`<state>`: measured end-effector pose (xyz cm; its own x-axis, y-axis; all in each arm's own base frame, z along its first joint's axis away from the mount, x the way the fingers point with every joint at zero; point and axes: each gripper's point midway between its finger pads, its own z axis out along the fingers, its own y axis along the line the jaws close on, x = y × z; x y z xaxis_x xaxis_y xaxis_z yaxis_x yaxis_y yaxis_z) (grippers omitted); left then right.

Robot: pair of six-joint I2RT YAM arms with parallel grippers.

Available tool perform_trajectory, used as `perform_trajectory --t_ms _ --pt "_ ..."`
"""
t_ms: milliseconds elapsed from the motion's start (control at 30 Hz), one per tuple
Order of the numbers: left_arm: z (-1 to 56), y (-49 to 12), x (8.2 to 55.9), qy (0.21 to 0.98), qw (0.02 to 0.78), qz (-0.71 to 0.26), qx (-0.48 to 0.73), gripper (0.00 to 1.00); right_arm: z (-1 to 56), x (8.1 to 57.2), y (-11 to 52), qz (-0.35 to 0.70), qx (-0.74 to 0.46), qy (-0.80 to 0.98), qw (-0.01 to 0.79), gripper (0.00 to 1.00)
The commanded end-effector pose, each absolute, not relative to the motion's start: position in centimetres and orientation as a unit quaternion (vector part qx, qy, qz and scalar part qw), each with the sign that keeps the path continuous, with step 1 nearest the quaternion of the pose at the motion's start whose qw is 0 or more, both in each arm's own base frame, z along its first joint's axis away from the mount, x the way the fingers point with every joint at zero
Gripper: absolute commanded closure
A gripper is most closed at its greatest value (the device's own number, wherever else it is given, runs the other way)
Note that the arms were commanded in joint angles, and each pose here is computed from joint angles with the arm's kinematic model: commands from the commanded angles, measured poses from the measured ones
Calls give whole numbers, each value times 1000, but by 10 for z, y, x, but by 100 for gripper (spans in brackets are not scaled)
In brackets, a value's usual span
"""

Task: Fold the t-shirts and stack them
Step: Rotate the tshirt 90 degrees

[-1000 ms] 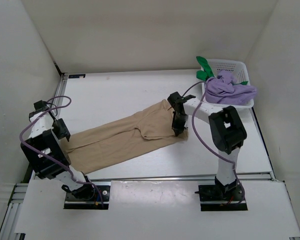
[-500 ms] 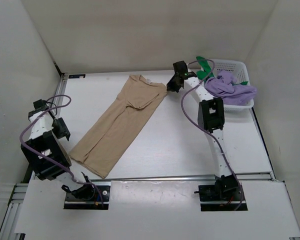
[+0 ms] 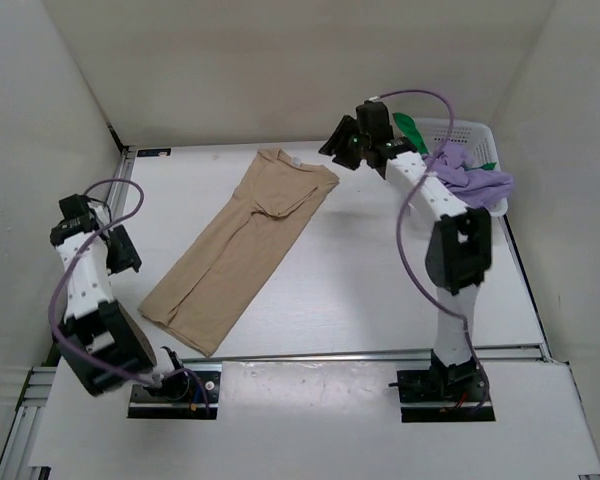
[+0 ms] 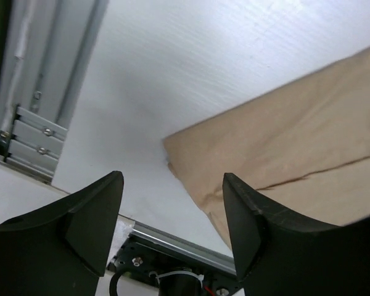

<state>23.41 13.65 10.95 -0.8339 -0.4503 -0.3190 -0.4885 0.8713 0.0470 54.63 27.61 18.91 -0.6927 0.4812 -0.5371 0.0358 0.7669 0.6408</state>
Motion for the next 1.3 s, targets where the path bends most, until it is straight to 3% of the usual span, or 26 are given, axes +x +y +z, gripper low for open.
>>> perform_trajectory --t_ms 0,100,133,433,733,933,1267 --pt "149 127 220 939 230 68 -247 22 182 439 276 279 87 914 281 46" --pt "156 118 204 932 256 75 -246 19 166 363 290 301 97 922 225 44" --pt "156 114 197 933 252 74 -246 19 135 327 300 303 111 930 178 44" --pt "178 111 163 925 255 113 -259 15 129 182 428 412 92 906 7 44" --pt "179 110 129 928 211 147 -270 12 79 118 487 410 205 884 -96 47" --pt "183 109 130 924 229 147 -269 9 57 84 527 376 223 889 -131 47" --pt "181 111 155 925 246 121 -262 9 19 100 541 315 276 901 -115 49"
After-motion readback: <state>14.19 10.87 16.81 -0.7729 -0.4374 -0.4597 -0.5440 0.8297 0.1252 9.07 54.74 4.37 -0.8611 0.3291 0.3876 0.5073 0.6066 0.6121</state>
